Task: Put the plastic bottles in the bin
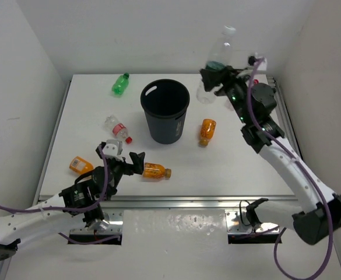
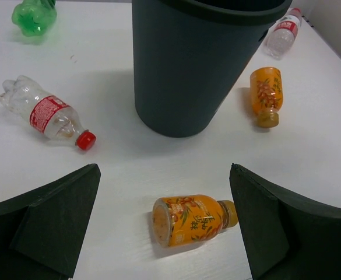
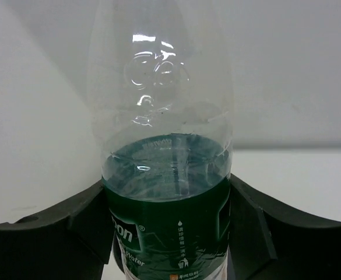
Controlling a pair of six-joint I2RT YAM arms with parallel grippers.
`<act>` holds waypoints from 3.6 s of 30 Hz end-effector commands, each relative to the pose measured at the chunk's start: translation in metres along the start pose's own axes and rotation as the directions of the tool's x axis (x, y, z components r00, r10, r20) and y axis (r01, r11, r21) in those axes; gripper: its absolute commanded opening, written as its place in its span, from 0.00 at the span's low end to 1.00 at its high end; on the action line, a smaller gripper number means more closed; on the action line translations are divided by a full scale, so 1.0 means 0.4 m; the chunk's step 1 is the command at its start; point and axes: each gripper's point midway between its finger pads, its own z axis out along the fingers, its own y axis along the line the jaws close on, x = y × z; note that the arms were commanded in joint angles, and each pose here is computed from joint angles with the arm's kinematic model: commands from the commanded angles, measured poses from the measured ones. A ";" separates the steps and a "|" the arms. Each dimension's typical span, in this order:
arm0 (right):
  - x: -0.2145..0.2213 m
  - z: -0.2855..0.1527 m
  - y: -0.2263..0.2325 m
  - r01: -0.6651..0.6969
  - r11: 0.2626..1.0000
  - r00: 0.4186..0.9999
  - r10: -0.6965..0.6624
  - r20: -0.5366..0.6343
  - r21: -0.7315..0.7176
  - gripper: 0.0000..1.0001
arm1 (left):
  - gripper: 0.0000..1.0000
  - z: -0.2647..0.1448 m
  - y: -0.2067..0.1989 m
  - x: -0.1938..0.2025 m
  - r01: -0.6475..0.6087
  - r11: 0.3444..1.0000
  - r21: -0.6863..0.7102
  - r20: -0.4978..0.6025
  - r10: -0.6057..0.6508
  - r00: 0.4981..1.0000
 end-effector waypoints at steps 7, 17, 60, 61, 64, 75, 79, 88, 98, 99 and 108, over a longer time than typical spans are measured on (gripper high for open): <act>0.079 0.243 0.259 0.491 0.838 0.870 -0.462 0.172 -0.239 0.62 | 1.00 -0.015 -0.003 -0.030 0.067 0.997 0.025 0.040 -0.068 0.997; 0.257 0.297 0.252 0.654 0.742 0.750 -0.611 0.253 -0.148 0.60 | 1.00 -0.020 -0.006 -0.032 0.086 0.995 0.042 0.052 -0.088 0.995; 0.602 -0.002 -0.496 0.137 0.813 0.871 0.173 -0.460 0.566 0.98 | 1.00 -0.016 0.009 -0.026 0.063 0.998 0.002 0.046 -0.063 0.997; 0.632 -0.002 -0.506 0.143 0.811 0.858 0.183 -0.479 0.567 0.99 | 1.00 -0.015 0.010 -0.025 0.061 0.998 0.000 0.045 -0.061 0.997; 0.666 0.011 -0.511 0.140 0.817 0.845 0.197 -0.498 0.560 0.99 | 1.00 -0.016 0.011 -0.026 0.060 0.998 0.001 0.047 -0.060 0.997; 0.714 0.025 -0.538 0.186 0.810 0.820 0.183 -0.542 0.556 0.58 | 1.00 -0.014 0.012 -0.025 0.059 0.998 -0.004 0.047 -0.059 0.997; 0.650 0.021 -0.516 0.187 0.820 0.848 0.143 -0.510 0.541 0.40 | 1.00 -0.014 0.012 -0.025 0.062 0.998 -0.005 0.048 -0.061 0.997; 0.229 0.095 -0.222 0.244 0.884 0.957 -0.151 -0.249 0.399 0.42 | 1.00 -0.013 0.014 -0.022 0.063 0.998 -0.010 0.047 -0.063 0.997; 0.062 0.189 0.135 0.333 0.930 0.934 -0.348 0.081 0.159 0.43 | 1.00 -0.013 0.007 -0.020 0.069 0.998 0.004 0.046 -0.069 0.997; 0.090 0.193 0.152 0.376 0.916 0.918 -0.390 0.079 0.141 0.44 | 1.00 -0.012 0.005 -0.014 0.066 0.998 0.012 0.046 -0.066 0.997; 0.266 0.284 0.146 0.498 0.855 0.860 -0.509 0.047 0.144 0.66 | 1.00 -0.002 -0.011 -0.007 0.046 0.999 0.022 0.028 -0.047 0.998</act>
